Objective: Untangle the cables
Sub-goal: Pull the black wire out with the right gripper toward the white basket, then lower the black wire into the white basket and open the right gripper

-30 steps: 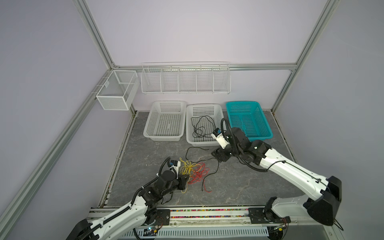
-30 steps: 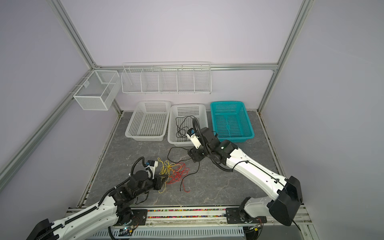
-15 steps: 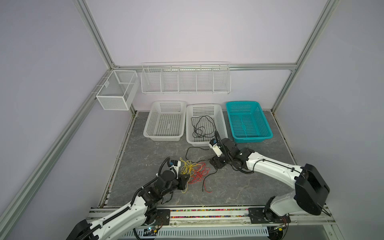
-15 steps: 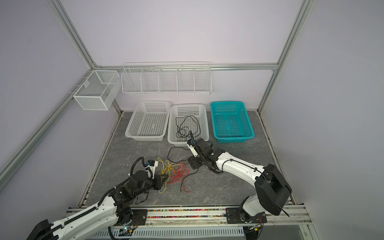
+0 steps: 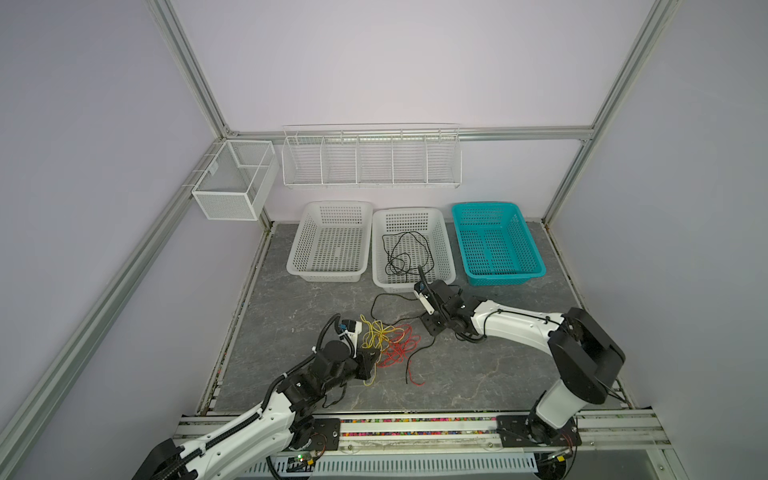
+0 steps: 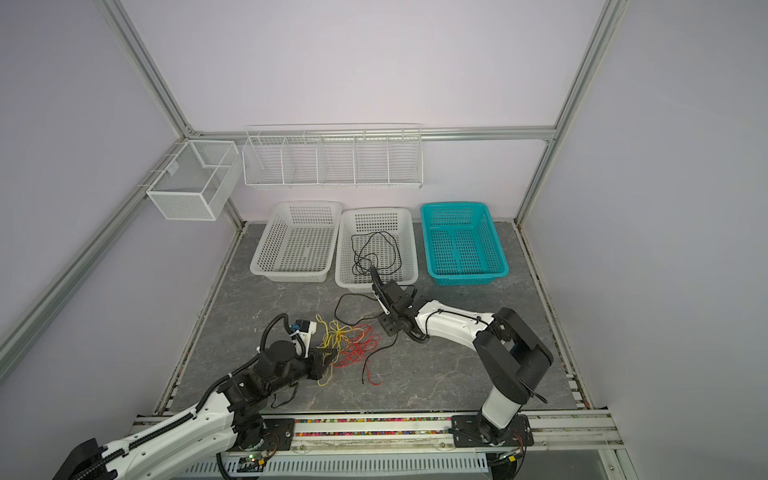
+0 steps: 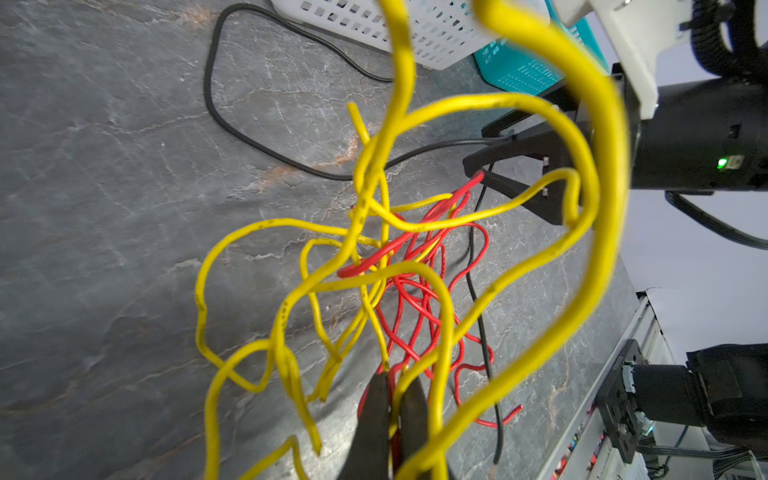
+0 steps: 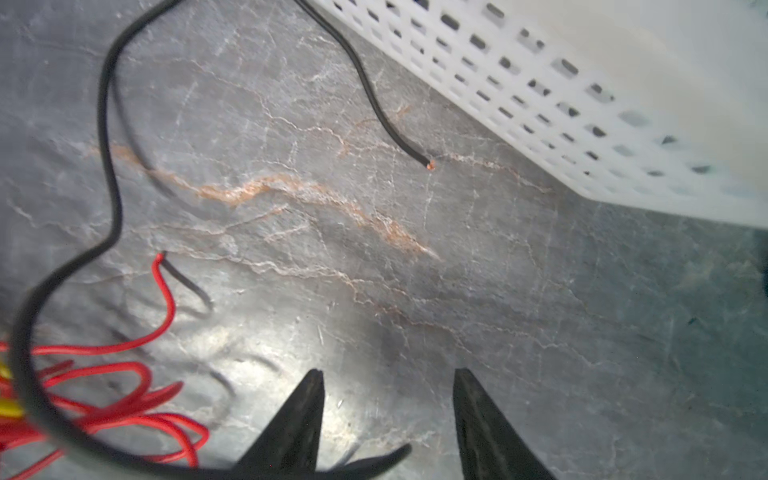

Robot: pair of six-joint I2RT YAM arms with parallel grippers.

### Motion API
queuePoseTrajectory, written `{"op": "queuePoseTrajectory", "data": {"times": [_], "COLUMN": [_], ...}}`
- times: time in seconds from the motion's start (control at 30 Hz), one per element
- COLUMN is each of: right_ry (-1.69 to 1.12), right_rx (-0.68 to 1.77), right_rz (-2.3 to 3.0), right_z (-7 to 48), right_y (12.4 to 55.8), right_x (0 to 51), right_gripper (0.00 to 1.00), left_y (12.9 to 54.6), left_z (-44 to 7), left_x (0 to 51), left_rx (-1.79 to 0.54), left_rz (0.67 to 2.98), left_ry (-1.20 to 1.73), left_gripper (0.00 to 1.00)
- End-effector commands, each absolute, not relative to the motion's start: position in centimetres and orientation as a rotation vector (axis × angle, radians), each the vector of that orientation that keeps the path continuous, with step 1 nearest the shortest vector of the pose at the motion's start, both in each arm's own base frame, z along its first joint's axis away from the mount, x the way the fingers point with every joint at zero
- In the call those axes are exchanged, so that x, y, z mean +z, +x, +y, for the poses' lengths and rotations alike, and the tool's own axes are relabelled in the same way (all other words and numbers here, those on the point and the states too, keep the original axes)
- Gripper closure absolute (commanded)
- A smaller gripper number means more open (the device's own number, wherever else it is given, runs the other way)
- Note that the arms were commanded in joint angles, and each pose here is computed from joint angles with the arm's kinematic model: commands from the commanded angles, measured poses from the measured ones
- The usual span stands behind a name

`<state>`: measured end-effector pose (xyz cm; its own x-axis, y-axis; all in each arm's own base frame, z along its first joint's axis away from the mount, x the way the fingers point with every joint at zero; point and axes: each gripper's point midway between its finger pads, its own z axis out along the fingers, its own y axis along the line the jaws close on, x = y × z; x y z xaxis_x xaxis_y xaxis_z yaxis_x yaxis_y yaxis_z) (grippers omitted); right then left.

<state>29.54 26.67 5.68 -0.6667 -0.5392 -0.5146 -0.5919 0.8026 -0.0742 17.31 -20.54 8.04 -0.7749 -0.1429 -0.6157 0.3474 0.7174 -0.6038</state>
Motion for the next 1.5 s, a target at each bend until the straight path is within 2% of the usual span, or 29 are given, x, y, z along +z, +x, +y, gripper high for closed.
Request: {"op": "queuePoseTrajectory", "data": {"times": [0.0, 0.1, 0.2, 0.43, 1.07, 1.47], "right_ry": [-0.802, -0.789, -0.775, -0.711, -0.566, -0.474], "right_rx": [0.142, 0.152, 0.163, 0.210, 0.469, 0.369], "right_rz": [2.394, 2.365, 2.332, 2.243, 1.904, 1.834], "right_z": [27.3, 27.2, 26.9, 25.7, 22.3, 21.7], "right_y": [30.9, 30.9, 30.8, 29.9, 25.1, 27.9], "right_x": [7.4, 8.6, 10.4, 15.9, 35.4, 42.2], "right_gripper": [0.65, 0.79, 0.85, 0.92, 0.93, 0.93], "left_y": [17.7, 17.7, 17.8, 17.8, 18.2, 18.6], "left_z": [-20.9, -20.9, -21.0, -21.1, -21.2, -20.4], "left_x": [9.0, 9.0, 8.8, 8.5, 7.4, 7.2], "left_rx": [-0.988, -0.986, -0.984, -0.975, -0.935, -0.889], "left_rz": [2.220, 2.219, 2.225, 2.241, 2.289, 2.283], "left_ry": [0.169, 0.167, 0.171, 0.174, 0.168, 0.127], "left_gripper": [1.00, 1.00, 1.00, 1.00, 1.00, 1.00]}}
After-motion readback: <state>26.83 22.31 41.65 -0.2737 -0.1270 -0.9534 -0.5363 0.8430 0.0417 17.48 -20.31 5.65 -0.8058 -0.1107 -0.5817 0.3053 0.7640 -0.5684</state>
